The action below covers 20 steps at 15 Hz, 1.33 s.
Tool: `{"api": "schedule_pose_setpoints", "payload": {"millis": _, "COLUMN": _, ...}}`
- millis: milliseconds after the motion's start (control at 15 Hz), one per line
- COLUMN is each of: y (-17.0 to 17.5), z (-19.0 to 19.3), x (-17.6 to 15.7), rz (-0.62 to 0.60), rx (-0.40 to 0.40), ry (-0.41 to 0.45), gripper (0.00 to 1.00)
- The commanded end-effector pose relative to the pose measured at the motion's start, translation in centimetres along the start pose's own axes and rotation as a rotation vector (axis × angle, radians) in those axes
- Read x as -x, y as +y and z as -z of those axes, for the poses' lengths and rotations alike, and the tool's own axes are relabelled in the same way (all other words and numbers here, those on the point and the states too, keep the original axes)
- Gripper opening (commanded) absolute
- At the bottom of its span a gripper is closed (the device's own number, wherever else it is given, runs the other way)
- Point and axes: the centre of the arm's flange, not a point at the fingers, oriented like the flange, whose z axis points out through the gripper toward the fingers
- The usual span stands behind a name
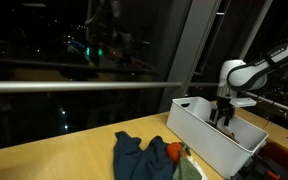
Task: Remove the items from the white basket, put them on the table and then put them back in the white basket
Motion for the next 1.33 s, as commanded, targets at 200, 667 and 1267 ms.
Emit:
{"api": "schedule_pose_setpoints", "payload": {"millis": 200, "y": -0.5, "z": -2.7, "x": -0.9, "rz": 0.001, "rx": -0.043, "ry": -0.010, "gripper": 1.00}}
{"api": "schedule_pose_setpoints", "payload": {"millis": 667, "y": 0.2, "z": -4.8, "x": -0.7, "rz": -0.006, "rx": -0.057, "ry": -0.023, "gripper": 0.60}}
{"api": "schedule_pose_setpoints", "payload": {"millis": 1267, "y": -4.0, "z": 4.4, "x": 2.4, "rz": 0.055, "rx": -0.050, "ry": 0.082, "gripper": 0.01}}
